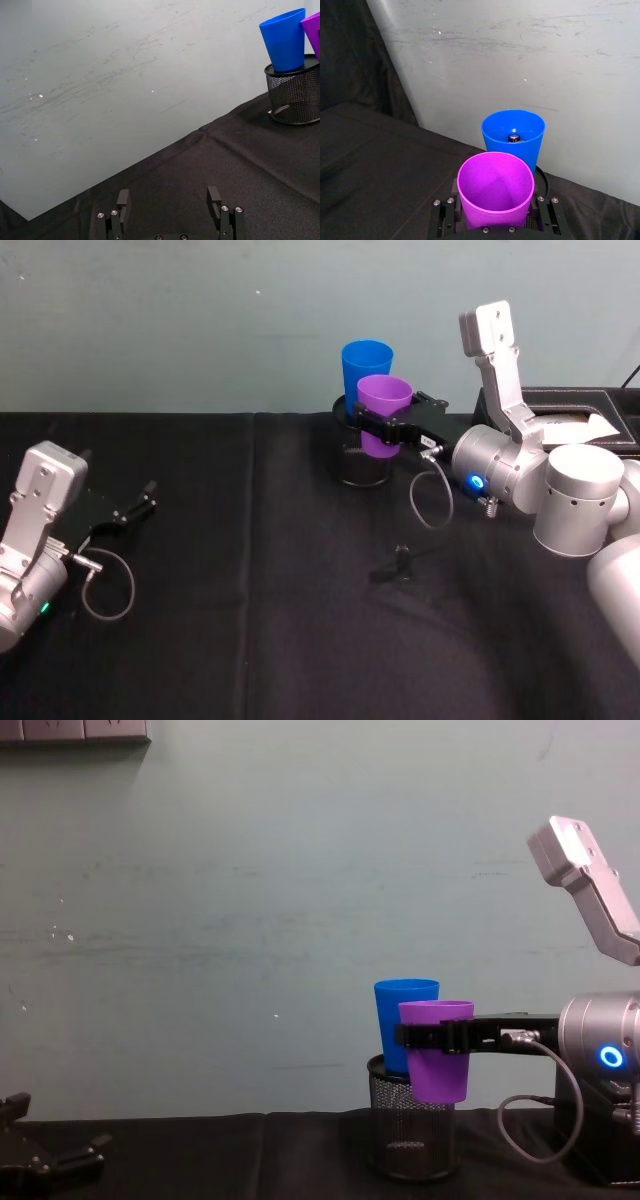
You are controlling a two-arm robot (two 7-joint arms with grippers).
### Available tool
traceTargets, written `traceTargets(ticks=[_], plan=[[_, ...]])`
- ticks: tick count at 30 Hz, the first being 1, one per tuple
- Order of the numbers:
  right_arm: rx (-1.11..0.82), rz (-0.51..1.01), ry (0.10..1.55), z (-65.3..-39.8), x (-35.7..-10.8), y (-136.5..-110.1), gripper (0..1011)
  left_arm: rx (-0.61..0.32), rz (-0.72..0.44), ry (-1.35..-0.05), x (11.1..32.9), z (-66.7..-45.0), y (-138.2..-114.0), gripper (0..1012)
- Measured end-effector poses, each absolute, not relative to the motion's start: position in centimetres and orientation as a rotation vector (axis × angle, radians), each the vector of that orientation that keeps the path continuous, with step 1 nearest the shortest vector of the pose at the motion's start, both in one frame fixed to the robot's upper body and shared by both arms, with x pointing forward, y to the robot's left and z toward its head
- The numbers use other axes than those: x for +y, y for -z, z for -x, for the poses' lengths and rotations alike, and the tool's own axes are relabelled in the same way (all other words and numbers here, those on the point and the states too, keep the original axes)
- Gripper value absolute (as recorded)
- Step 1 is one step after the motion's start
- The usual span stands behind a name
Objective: Pick up one cup with a gripper and tap it against the other cup.
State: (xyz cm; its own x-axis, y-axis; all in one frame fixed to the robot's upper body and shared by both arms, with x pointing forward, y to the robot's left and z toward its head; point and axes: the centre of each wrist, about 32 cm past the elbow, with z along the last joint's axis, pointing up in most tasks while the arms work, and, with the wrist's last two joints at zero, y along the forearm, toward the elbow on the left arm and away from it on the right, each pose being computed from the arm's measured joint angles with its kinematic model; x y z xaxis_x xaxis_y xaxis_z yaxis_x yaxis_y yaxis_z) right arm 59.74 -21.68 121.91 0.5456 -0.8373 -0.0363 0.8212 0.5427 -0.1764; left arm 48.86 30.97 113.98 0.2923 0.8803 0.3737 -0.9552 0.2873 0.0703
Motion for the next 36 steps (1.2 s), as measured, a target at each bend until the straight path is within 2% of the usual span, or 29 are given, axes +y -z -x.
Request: traceTargets(ticks=[10,19,25,28,33,36], plan=[[0.121,0.145,0.987,-59.7,-21.7,-121.9,737,-0.285,-0.304,-1.248,31.0,-48.9,-114.0,1000],[0.066,0.153,0.960,-57.2,-21.6,-120.7,737,-0.285,-0.305,-1.248,31.0,-48.9,-114.0,1000],[0.014,0.155,0.947,-54.2,-21.6,-117.7,737,-0.285,-0.304,-1.248,31.0,-48.9,-114.0,1000],[0.001,0.149,0.944,-53.4,-21.7,-116.3,737,-0.285,-0.304,-1.248,31.0,-48.9,-114.0,1000],[0.021,0.114,0.930,-52.3,-22.0,-112.4,737,-0.285,-0.304,-1.248,31.0,-48.9,-114.0,1000],[0.028,0.106,0.928,-52.0,-22.0,-111.6,737,-0.285,-0.304,-1.248,31.0,-48.9,-114.0,1000]])
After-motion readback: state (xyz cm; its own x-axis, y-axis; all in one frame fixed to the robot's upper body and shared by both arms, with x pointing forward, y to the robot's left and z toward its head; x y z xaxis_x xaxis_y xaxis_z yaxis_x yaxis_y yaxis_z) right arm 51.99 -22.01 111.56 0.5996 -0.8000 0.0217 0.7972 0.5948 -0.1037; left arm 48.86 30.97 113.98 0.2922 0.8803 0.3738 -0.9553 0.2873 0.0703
